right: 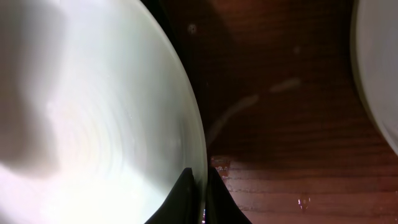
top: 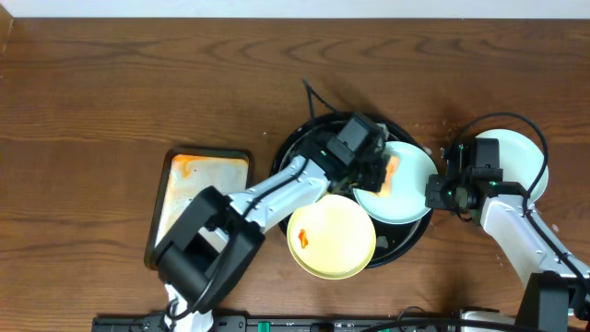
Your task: Clean dirty plates on tray and stack at the side
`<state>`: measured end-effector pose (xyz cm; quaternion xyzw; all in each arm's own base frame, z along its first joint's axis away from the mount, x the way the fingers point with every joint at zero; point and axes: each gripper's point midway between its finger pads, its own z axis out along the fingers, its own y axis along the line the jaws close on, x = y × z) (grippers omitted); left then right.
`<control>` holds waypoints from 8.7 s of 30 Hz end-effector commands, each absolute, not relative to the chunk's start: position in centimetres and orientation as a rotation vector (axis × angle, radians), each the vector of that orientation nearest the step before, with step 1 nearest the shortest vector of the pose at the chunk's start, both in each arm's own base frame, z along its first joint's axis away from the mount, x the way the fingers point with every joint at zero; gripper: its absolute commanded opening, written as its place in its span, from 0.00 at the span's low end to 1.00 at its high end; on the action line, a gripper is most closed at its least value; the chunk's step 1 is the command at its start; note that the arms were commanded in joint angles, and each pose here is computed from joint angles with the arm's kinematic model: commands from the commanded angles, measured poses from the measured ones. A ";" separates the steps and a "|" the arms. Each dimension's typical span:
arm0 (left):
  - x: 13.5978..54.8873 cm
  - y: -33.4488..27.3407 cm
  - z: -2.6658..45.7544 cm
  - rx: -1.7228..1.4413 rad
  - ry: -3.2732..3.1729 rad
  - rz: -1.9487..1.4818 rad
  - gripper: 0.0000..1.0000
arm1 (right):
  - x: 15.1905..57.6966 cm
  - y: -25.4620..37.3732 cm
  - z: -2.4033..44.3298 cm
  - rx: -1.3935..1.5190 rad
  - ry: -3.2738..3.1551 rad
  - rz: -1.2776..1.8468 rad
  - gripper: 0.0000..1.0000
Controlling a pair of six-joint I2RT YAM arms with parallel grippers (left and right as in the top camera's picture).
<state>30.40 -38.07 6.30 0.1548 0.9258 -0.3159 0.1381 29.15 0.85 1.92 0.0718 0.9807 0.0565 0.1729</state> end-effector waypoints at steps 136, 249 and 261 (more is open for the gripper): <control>25.0 0.5 5.8 -0.405 3.018 0.291 0.22 | 31.1 -2.2 2.1 0.443 2.939 0.435 0.13; 25.9 -1.5 15.8 -0.370 2.640 -0.032 0.70 | 31.5 8.8 26.3 -0.402 1.924 -1.041 0.01; 25.9 -1.5 15.8 -0.370 2.640 -0.032 0.70 | 31.6 8.9 26.3 -0.394 1.921 -1.033 0.01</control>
